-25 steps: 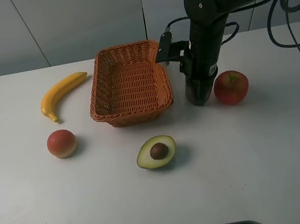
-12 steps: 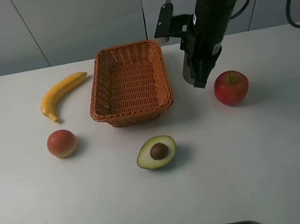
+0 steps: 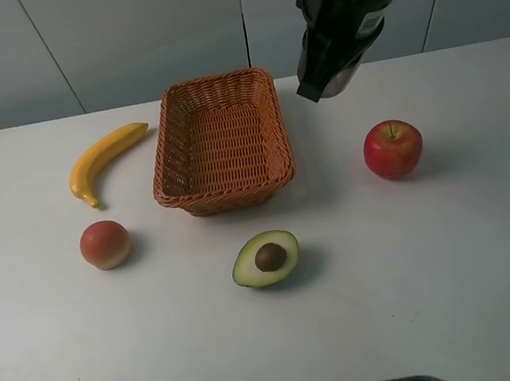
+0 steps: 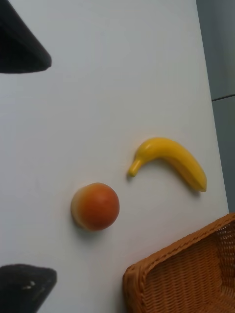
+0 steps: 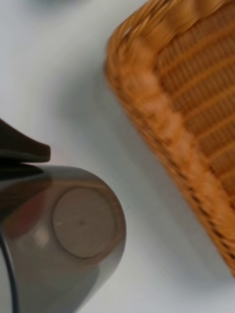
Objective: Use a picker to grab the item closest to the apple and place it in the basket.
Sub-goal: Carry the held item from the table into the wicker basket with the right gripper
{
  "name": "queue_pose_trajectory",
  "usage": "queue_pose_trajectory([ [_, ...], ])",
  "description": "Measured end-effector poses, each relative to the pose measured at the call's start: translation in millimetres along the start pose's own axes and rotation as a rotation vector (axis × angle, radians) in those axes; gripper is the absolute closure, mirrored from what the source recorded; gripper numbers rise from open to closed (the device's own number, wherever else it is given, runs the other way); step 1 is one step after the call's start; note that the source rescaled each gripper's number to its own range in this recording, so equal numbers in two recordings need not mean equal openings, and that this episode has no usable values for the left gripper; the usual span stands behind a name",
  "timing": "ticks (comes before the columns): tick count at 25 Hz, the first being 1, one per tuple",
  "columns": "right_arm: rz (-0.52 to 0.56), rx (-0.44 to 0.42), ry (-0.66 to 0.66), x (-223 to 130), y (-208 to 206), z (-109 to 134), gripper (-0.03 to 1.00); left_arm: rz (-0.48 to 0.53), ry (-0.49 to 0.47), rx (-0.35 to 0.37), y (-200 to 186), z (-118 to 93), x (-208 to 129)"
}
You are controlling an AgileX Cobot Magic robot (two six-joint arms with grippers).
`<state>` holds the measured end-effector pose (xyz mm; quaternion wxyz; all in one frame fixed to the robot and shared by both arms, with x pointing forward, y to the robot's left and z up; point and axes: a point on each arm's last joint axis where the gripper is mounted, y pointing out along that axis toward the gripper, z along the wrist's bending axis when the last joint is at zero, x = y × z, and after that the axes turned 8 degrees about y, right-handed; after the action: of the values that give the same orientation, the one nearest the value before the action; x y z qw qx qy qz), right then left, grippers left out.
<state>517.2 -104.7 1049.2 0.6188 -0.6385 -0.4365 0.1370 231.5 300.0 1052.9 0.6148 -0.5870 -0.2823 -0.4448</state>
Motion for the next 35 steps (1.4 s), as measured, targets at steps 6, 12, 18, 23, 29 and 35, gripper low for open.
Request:
queue_pose_trajectory([
  [6,-0.033,0.028,0.063,6.5,-11.5,30.6,0.97,0.000,0.000,0.000,0.0,0.0,0.0],
  [12,-0.126,0.030,0.076,17.7,-16.7,56.7,0.97,0.000,0.000,0.000,0.0,0.0,0.0],
  [18,-0.212,-0.043,0.165,30.4,-1.7,61.3,0.97,0.000,0.000,0.000,0.0,0.0,0.0],
  [23,-0.274,-0.047,0.205,42.5,25.9,75.9,0.97,0.000,0.000,0.000,0.0,0.0,0.0],
  [29,-0.278,-0.046,0.194,57.8,63.2,88.3,0.97,0.000,-0.002,0.000,0.0,0.0,0.0],
  [35,-0.241,-0.057,0.176,69.0,97.2,95.1,0.97,0.000,-0.002,0.000,0.0,0.0,0.0],
])
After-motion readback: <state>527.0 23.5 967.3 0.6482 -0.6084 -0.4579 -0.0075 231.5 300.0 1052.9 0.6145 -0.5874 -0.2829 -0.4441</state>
